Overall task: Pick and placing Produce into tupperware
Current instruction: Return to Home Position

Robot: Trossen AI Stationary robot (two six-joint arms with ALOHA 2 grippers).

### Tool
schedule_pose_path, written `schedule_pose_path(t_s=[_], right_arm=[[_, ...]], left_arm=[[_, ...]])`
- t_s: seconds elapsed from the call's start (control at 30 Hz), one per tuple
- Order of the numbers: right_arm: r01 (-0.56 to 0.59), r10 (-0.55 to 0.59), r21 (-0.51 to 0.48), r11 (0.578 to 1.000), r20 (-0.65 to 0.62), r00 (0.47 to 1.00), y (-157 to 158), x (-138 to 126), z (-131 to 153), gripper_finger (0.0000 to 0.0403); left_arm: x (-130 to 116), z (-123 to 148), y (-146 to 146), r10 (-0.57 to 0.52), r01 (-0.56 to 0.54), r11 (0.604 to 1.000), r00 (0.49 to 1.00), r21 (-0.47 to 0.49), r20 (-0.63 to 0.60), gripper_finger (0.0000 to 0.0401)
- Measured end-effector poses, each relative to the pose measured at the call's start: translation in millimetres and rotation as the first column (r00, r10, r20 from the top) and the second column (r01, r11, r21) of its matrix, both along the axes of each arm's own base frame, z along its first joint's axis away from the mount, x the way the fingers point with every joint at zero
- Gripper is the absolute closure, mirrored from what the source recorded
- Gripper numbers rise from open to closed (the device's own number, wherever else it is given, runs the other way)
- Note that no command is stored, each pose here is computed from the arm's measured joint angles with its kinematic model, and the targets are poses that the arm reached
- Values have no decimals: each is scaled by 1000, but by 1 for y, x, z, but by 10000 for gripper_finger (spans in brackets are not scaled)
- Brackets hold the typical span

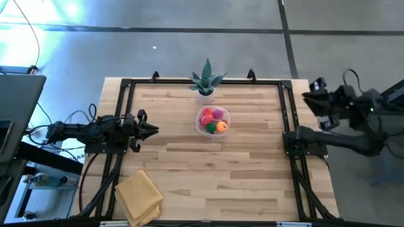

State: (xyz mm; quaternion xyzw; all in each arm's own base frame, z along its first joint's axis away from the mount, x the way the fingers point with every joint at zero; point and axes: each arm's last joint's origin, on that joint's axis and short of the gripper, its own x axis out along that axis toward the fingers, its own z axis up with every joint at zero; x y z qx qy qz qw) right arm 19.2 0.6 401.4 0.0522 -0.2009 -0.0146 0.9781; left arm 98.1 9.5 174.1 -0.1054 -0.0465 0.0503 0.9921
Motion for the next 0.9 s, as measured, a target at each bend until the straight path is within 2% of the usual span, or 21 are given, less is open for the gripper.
schedule_pose_path(t_s=[0.1,0.37,0.53,0.7,0.9], right_arm=[[19,-21,14,1000,101,995,1,-6,-19,332],[52,-57,46,998,116,992,-4,6,-77,332],[42,-49,56,998,132,990,-9,23,-96,332],[83,-91,122,989,66,994,-15,39,-122,332],[146,-137,133,980,-70,988,-21,56,-159,332]], left_arm=[[0,0,0,0,0,1000,1000,0,0,348],[0,0,0,0,0,1000,1000,0,1,348],[0,0,0,0,0,1000,1000,0,1,348],[0,0,0,0,0,1000,1000,0,1,348],[0,0,0,0,0,1000,1000,0,1,348]])
